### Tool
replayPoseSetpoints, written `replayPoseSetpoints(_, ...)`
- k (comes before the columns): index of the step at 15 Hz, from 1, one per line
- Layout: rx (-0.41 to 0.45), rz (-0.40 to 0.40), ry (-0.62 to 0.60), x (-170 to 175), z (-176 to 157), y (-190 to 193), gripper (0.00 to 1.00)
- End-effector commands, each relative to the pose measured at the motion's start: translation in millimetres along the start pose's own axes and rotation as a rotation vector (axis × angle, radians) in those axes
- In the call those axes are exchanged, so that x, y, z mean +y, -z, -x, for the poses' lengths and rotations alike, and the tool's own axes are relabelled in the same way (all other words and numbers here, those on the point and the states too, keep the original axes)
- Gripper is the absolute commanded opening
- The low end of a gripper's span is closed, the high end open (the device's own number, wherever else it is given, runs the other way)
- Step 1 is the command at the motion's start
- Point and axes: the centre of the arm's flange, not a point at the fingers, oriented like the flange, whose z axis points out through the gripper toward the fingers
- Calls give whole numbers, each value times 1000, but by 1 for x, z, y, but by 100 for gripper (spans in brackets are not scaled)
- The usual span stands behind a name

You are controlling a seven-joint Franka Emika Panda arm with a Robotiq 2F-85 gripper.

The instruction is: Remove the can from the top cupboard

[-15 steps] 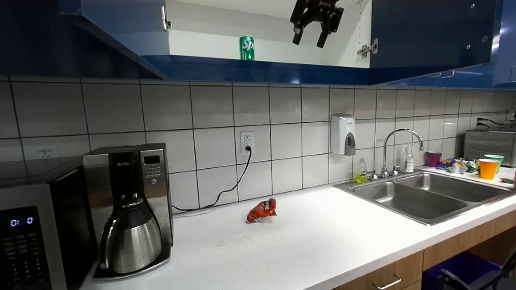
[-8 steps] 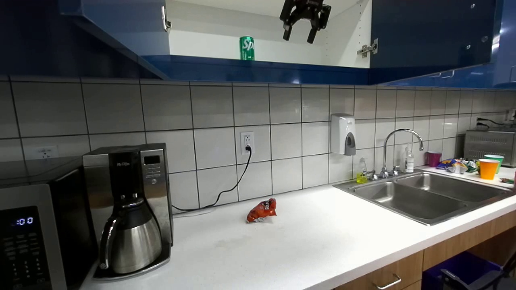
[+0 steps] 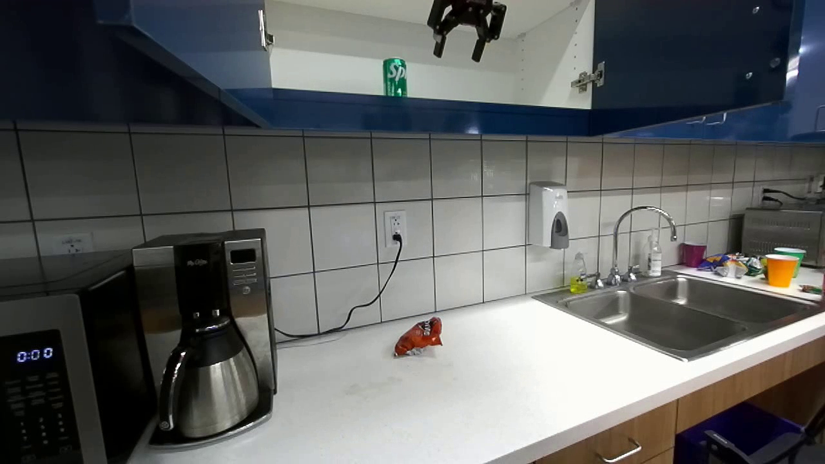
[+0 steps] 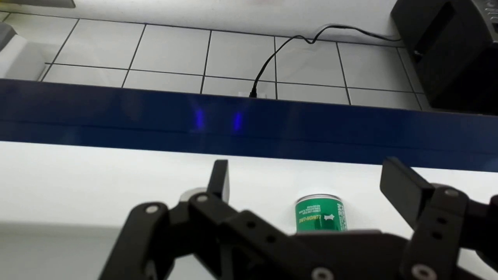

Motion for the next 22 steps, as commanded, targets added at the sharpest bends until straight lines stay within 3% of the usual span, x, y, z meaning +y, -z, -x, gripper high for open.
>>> replayPoseSetpoints(1,-9,32,-25,-9,-39,-4,100)
replayPoseSetpoints(9,16,40,-43,-20,-78,-27,100)
replayPoseSetpoints(22,39,59,-38,-39,-115,-72,100)
